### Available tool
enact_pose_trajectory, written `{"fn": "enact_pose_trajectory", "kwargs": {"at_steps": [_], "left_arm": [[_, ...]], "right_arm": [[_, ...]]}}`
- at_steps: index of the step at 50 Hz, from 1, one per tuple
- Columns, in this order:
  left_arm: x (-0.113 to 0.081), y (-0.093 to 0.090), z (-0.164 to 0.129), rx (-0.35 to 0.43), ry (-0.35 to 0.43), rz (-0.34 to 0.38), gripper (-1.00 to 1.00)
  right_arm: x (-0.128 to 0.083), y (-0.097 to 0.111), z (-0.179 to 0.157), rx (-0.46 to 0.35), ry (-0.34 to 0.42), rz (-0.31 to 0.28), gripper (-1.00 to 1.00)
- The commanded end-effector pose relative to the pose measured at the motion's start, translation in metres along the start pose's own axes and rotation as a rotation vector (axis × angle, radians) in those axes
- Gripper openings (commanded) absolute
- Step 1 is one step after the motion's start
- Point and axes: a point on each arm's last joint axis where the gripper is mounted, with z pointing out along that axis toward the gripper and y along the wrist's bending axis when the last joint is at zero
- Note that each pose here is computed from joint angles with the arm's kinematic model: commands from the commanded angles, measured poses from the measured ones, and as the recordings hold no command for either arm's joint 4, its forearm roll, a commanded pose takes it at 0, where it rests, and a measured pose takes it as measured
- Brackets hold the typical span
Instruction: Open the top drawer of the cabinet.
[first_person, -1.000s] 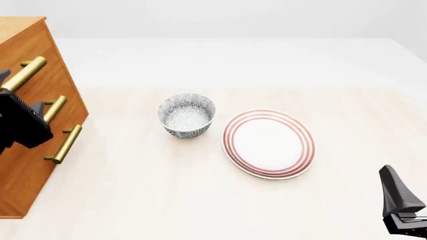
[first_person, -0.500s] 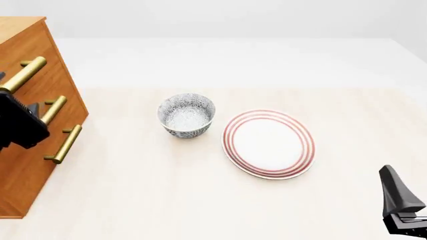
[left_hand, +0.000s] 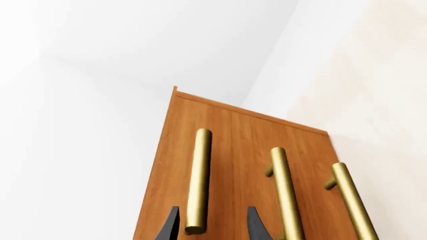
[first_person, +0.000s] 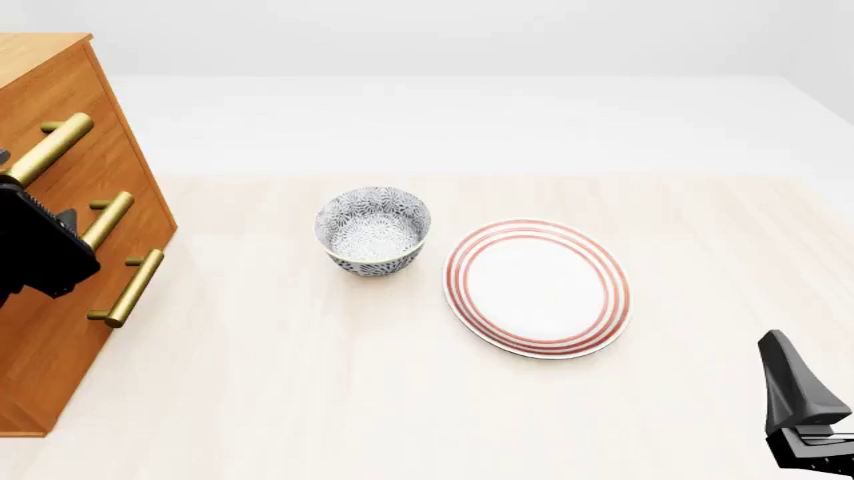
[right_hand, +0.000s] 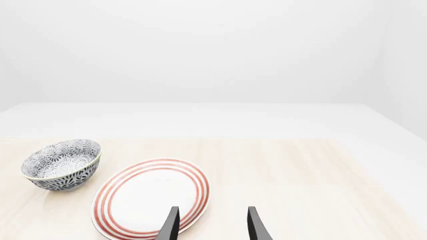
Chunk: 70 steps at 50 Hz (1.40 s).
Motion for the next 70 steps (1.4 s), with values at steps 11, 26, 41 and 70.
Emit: {"fn": "enact_pose_trajectory", "kwargs": {"at_steps": [11,26,41,70], "left_arm": [[0.007,-0.007,0.01,0.007,0.023,-0.011,1.0],[0.001,-0.006,0.004,0.007,-0.001,0.01,-1.0],[-0.004,-0.016,-0.005,0.016,-0.037,0.073,-1.0],[-0.026,-0.025,-0.005,0.021,-0.14,0.152,-1.0]], "right_arm": [[0.0,0.0,0.0,0.0,0.0,0.001,1.0],[0.0,0.0,0.0,0.0,0.0,0.001,1.0],[0.0,0.0,0.0,0.0,0.0,0.001,1.0],[0.0,0.0,0.0,0.0,0.0,0.0,1.0]]}}
